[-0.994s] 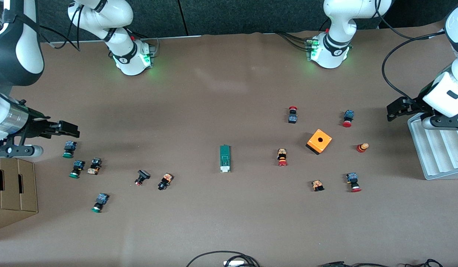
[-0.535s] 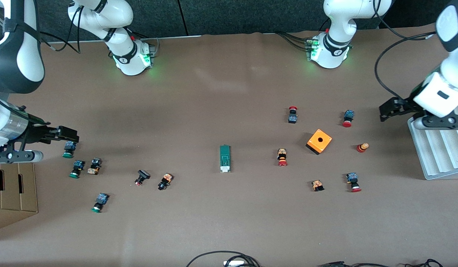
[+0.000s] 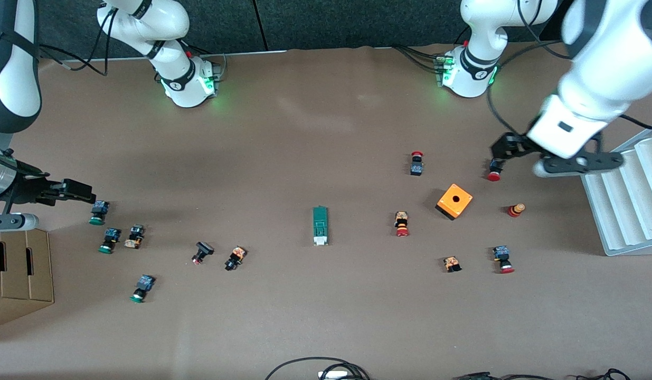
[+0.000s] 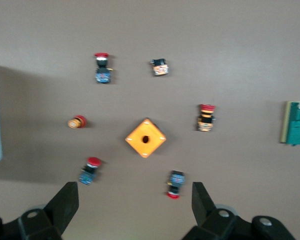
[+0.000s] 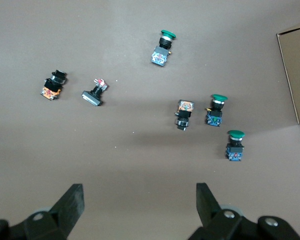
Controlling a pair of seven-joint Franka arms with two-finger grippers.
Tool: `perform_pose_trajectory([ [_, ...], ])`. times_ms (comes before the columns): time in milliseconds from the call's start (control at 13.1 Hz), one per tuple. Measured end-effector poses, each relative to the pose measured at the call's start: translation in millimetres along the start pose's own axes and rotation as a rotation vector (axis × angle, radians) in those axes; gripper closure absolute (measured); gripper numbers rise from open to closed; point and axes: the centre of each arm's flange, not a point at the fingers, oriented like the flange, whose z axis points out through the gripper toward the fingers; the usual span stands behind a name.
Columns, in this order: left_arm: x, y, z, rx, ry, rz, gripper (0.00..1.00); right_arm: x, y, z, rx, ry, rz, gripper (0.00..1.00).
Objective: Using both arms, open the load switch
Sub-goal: 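Move the left gripper over the green load switch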
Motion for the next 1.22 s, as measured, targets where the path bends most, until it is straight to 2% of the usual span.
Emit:
perform_pose_trajectory([
  [229,-31.7,70.1,-1.5,-0.004,0.012,-0.079,0.0,-0.2,4.0,-0.2,0.0,0.0,0.01,0.0],
  [459,-46.5,119.4,6.3,-0.028,0.051,-0.138,0.0,-0.6,4.2,-1.2,0.0,0.002,0.012,0.0],
  [688,-61.5,174.4,32.9,0.01,0.117,-0.178,0.0,-1.4,5.0,-2.0,0.0,0.001,0.014,0.0],
  [918,-72.8,226.5,61.1,-0.021,0.19,-0.253,0.0,-1.2,4.8,0.7,0.0,-0.006,0.014,0.0],
  [1147,-84.2,264.3,89.9,-0.012,0.272,-0.284,0.0,-1.1,3.9,0.9,0.0,-0.006,0.012,0.0],
  [1224,-93.4,279.6,101.6,-0.004,0.3,-0.276,0.0,-1.0,4.1,1.0,0.0,-0.007,0.009,0.06],
])
